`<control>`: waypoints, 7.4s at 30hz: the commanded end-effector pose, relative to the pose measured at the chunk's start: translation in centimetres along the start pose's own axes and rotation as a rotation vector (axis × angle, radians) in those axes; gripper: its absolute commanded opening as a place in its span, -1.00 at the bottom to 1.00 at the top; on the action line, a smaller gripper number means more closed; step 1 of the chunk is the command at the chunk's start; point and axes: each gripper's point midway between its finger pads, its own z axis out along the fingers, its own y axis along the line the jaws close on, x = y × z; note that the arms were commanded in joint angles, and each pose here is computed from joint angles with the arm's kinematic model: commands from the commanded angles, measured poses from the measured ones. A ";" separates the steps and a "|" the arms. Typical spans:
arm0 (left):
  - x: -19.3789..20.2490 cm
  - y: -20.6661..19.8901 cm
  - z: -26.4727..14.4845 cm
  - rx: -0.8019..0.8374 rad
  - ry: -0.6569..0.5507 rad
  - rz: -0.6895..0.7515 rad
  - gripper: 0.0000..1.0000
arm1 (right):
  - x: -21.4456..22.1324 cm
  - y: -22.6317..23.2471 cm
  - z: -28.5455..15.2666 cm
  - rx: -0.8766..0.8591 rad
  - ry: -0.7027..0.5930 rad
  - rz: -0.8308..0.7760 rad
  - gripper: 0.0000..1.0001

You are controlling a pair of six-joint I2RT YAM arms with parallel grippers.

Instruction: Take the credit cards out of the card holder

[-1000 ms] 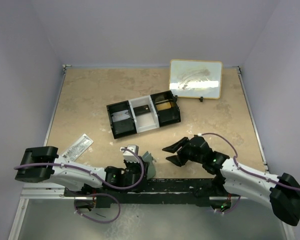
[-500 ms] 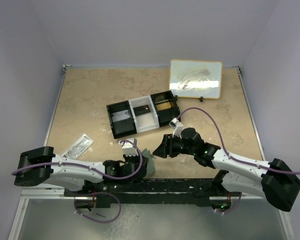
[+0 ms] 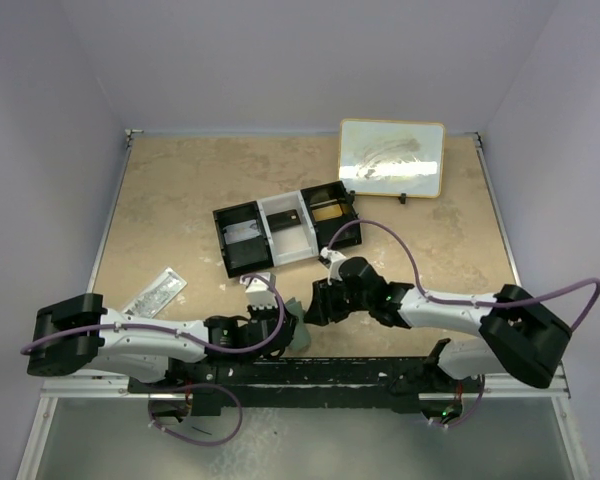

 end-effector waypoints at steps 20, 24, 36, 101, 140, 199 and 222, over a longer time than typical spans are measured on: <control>0.0 -0.7 -0.2 0.018 0.025 0.014 -1.00 | -1.0 -0.3 2.1 0.028 -0.025 -0.052 -0.46; 0.1 -0.7 -0.2 0.016 0.026 0.018 -1.00 | -0.9 -0.4 2.0 0.031 -0.025 -0.045 -0.56; -1.1 3.7 -0.8 -0.177 -0.012 0.010 -0.11 | -1.3 -0.4 -1.5 0.124 -0.077 0.159 -1.00; -1.9 -3.2 3.4 -0.032 0.111 0.077 0.15 | 4.2 -8.7 -5.3 0.398 -0.113 0.583 -1.00; 3.9 -7.7 4.7 0.195 0.335 0.091 -0.45 | 1.0 -9.0 -7.3 0.516 -0.164 0.545 -0.38; 0.1 -0.5 4.9 -0.035 0.275 0.245 -0.66 | -0.3 -4.2 0.1 0.049 -0.139 0.612 -0.55; 2.4 1.5 4.5 -0.101 0.335 0.229 -0.86 | -0.5 -5.5 0.8 0.115 -0.103 0.523 -0.99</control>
